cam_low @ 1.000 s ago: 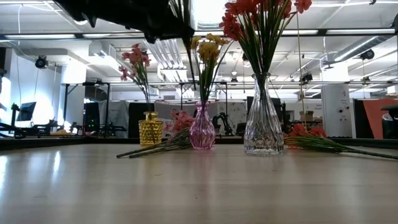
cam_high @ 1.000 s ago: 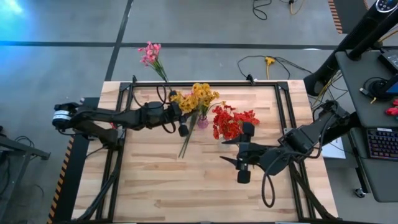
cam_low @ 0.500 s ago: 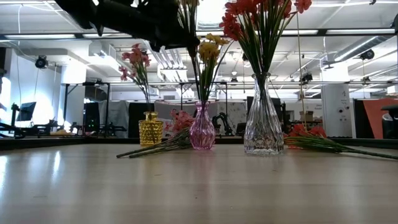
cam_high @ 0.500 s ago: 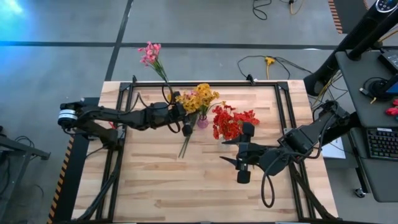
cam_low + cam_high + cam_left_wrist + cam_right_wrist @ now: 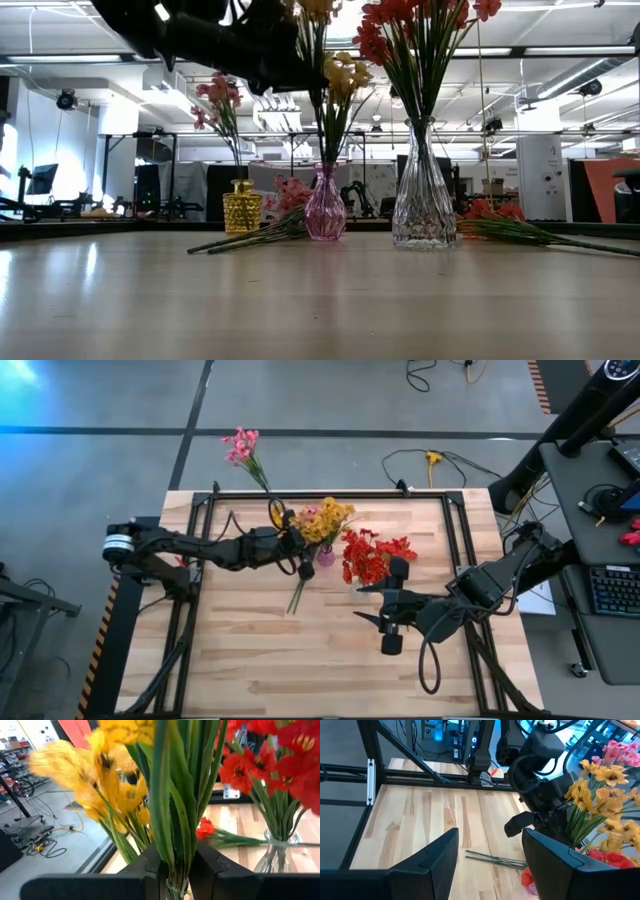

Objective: Sort flowers into vase by color
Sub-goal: Put the yellow flowers into the violet vase

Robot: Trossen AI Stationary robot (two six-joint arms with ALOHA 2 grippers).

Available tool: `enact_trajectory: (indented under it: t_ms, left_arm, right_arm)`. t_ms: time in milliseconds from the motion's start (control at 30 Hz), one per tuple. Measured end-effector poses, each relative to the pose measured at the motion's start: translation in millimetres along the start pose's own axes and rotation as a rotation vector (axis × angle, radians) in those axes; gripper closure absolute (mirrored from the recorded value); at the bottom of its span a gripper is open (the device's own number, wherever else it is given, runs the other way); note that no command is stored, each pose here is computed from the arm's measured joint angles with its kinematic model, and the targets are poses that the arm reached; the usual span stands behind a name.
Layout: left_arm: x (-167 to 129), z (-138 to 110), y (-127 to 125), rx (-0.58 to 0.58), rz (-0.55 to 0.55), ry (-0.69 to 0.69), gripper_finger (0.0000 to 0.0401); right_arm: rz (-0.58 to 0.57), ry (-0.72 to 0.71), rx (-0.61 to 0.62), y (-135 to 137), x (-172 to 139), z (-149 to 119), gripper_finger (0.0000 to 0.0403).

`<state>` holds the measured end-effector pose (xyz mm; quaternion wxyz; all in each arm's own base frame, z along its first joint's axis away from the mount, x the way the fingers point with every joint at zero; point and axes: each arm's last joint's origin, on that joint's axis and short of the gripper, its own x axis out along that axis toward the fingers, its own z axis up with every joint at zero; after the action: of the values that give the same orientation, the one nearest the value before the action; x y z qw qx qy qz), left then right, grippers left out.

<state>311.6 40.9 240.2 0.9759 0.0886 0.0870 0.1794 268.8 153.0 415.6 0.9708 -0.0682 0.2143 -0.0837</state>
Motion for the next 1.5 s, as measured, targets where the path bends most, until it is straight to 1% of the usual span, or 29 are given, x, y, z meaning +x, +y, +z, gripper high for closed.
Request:
enact_trajectory:
  t_ms: [367,567,800,1267,1367,1500]
  left_arm:
    - [2.5,-3.5,-0.6,-0.019,0.01,0.013,0.0359]
    - [2.3,-4.2,1.4,-0.032,0.086,0.027,0.0359]
    - [2.3,-4.9,1.5,-0.03,0.091,0.035,0.0357]
    - [2.2,-7.4,0.4,-0.061,0.075,0.059,0.0314]
    - [2.2,-7.6,0.5,-0.065,0.075,0.06,0.0296]
    - [2.0,-8.1,0.2,-0.064,0.074,0.066,0.0262]
  right_arm:
    - [-0.002,0.008,-0.006,-0.2,0.0,-0.9,0.019]
    - [-0.001,0.008,-0.007,-0.1,0.1,-1.0,0.019]
    - [-0.001,0.008,-0.007,-0.1,0.1,-1.0,0.019]
    - [0.001,0.01,-0.008,0.1,0.1,-1.2,0.019]
    - [0.001,0.01,-0.008,0.0,0.2,-1.2,0.019]
    - [0.001,0.01,-0.008,0.0,0.2,-1.2,0.019]
